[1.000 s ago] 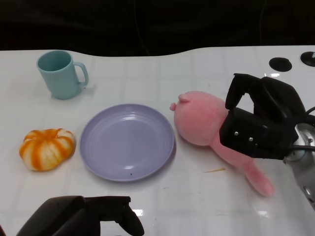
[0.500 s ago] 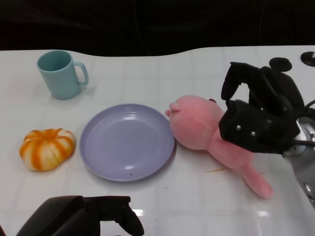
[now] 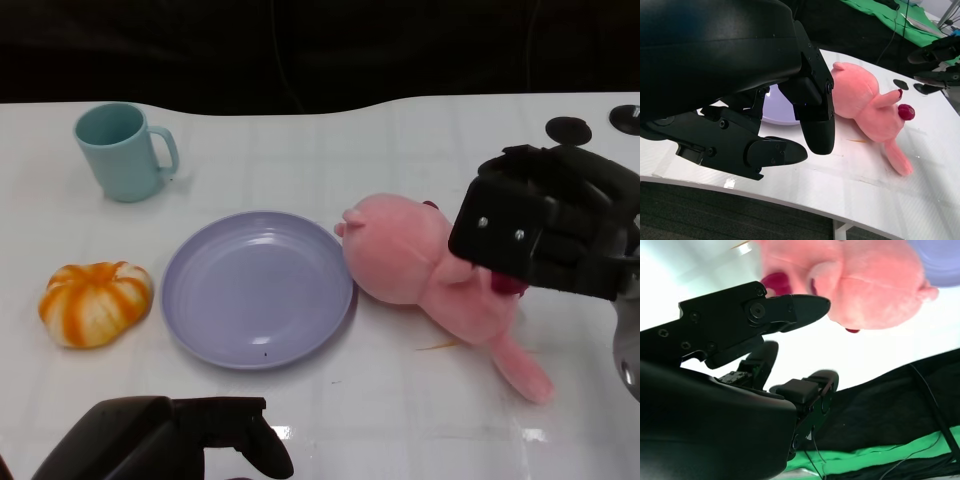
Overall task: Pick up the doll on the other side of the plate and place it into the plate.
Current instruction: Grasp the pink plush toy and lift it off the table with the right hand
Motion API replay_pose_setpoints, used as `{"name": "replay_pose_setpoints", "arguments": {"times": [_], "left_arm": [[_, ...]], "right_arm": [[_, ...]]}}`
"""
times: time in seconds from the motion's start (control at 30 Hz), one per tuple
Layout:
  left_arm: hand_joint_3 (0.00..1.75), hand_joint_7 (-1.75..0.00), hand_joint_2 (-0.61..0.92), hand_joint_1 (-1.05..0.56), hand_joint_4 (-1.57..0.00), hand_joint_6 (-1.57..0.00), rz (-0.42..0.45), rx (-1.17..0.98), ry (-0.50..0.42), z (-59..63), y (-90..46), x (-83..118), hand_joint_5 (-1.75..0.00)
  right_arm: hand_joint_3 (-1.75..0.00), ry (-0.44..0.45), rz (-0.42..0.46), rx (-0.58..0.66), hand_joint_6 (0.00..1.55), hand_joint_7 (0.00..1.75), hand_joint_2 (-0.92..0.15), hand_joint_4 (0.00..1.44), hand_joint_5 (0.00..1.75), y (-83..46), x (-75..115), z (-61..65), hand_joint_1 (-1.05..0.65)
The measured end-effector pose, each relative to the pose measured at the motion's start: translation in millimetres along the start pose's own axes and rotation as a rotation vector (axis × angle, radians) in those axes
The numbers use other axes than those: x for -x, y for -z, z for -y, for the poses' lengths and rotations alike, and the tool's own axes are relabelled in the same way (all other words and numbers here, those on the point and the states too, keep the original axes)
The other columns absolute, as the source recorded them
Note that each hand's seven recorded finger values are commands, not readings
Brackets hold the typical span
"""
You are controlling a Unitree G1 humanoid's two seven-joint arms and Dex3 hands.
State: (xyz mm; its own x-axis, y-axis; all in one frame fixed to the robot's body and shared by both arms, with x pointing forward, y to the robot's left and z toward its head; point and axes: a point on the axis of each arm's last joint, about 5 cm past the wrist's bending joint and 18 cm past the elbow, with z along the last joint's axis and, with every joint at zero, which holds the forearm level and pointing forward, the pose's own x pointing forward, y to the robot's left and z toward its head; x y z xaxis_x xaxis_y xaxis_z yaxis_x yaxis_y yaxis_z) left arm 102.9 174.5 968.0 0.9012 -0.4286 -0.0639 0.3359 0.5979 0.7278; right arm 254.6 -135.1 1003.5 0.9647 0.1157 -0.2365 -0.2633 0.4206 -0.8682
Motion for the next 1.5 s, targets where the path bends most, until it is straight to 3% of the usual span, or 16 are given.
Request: {"name": "replay_pose_setpoints", "arguments": {"times": [0.27,0.57,1.1,1.5], "left_arm": [[0.39,-0.86,0.92,-0.21,-0.62,-0.73,0.003,0.002,-0.001,-0.4,-0.1,0,-1.63],[0.41,-0.87,0.92,-0.22,-0.62,-0.72,0.009,-0.002,0.010,-1.3,-0.5,-1,-1.63],[0.42,-0.87,0.92,-0.21,-0.61,-0.72,0.005,0.001,0.011,-1.2,-0.8,-1,-1.64],[0.42,-0.88,0.92,-0.22,-0.62,-0.72,-0.008,0.004,0.007,-1.6,-1.3,2,-1.62]], "right_arm": [[-0.27,-0.046,-0.014,0.203,0.30,0.02,-0.92,0.29,0.34,-10.3,15.1,-5.8,-0.95],[-0.29,-0.071,-0.035,0.252,0.34,0.03,-0.92,0.31,0.40,-16.1,15.6,-19.6,-0.94],[-0.31,-0.185,-0.133,0.396,0.41,0.03,-0.92,0.24,0.57,-13.8,-19.0,-48.3,-0.94],[-0.28,-0.188,-0.166,0.484,0.48,0.04,-0.92,0.21,0.60,-13.0,-46.1,-62.0,-0.93]]}}
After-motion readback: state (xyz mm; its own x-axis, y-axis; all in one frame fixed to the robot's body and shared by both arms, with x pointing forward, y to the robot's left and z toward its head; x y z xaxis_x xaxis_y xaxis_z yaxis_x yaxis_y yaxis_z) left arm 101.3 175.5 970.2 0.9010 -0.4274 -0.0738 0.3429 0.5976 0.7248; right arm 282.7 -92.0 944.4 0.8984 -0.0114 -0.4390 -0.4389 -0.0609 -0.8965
